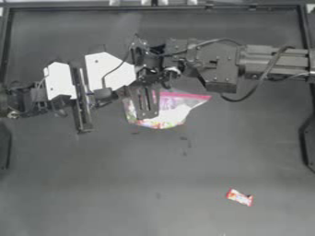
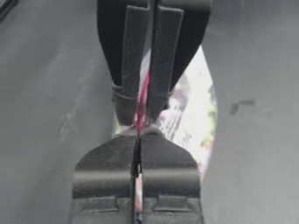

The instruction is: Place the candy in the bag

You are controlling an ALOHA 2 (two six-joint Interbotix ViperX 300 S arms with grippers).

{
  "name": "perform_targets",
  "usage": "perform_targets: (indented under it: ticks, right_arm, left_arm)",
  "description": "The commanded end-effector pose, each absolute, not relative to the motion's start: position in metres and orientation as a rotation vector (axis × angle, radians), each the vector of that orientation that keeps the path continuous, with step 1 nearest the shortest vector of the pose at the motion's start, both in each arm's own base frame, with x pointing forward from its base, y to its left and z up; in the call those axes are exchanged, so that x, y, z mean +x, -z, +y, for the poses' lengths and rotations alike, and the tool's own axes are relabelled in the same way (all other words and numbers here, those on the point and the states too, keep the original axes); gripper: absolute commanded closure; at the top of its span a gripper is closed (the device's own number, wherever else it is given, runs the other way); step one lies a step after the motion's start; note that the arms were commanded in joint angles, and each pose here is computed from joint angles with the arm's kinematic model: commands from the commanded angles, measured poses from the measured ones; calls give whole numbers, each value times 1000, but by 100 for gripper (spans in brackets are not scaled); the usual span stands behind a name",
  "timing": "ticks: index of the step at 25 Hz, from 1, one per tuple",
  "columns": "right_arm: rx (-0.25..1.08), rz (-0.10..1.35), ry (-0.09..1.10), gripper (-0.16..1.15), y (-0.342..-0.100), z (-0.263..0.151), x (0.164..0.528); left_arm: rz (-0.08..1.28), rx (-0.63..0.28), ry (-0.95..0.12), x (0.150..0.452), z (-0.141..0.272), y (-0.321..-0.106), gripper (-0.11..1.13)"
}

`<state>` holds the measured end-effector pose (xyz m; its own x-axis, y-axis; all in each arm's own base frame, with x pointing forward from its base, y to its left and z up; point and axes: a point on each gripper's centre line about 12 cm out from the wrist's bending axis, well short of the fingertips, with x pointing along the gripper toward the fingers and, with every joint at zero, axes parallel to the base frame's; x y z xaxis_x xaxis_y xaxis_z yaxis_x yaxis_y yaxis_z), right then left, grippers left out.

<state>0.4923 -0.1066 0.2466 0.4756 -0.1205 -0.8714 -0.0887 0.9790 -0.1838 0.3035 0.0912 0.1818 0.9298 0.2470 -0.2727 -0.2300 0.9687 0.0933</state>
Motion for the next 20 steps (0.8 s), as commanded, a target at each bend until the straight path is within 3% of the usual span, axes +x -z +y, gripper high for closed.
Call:
perform_targets:
  ticks: [1, 20]
  right_arm:
    - [-225, 1012, 30, 95, -277, -104, 487]
    - [-194, 1066, 41, 95, -265, -107, 463]
  left_arm:
    - [241, 73, -241, 307, 91, -196, 99]
    - [250, 76, -242, 303, 90, -198, 98]
